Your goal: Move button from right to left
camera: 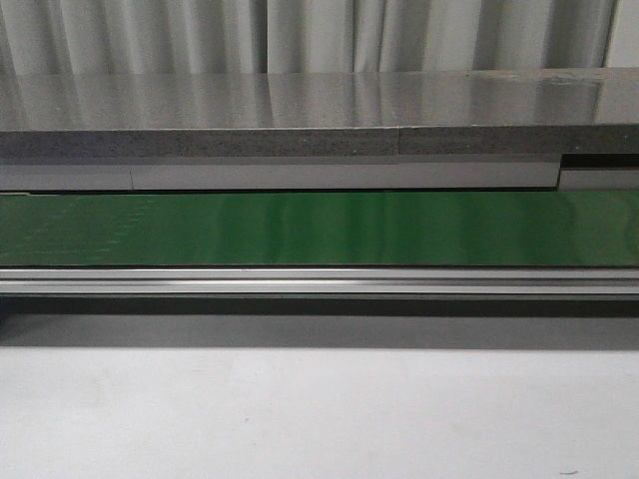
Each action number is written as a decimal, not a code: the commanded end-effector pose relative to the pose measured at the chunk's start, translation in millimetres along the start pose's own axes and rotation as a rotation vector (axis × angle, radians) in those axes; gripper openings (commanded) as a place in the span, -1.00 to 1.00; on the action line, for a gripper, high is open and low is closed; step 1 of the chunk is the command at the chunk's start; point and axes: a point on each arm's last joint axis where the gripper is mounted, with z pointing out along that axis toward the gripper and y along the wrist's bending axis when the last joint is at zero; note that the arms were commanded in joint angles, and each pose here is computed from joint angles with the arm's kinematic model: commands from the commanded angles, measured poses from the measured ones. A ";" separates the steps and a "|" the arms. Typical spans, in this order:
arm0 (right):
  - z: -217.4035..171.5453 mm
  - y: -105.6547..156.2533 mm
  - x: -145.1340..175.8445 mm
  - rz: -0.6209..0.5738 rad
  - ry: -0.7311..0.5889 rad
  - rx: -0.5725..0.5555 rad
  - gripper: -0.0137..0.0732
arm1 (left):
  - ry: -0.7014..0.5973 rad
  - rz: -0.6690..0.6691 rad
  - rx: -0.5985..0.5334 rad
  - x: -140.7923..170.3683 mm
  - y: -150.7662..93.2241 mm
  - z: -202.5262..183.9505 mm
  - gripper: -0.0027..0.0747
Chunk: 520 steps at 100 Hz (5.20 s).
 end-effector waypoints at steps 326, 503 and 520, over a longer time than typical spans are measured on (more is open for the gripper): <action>-177.3 100.5 -6.6 -0.217 -0.439 -0.286 0.51 | -0.082 -0.010 0.004 3.7 -1.0 -1.4 -0.92; -219.8 50.9 181.6 -0.201 -1.122 -0.422 -0.84 | -0.082 -0.010 0.004 3.7 -1.0 -1.4 -0.92; -219.8 50.9 181.6 -0.201 -1.122 -0.422 -0.84 | -0.083 -0.010 0.004 3.6 -1.0 -1.4 -0.92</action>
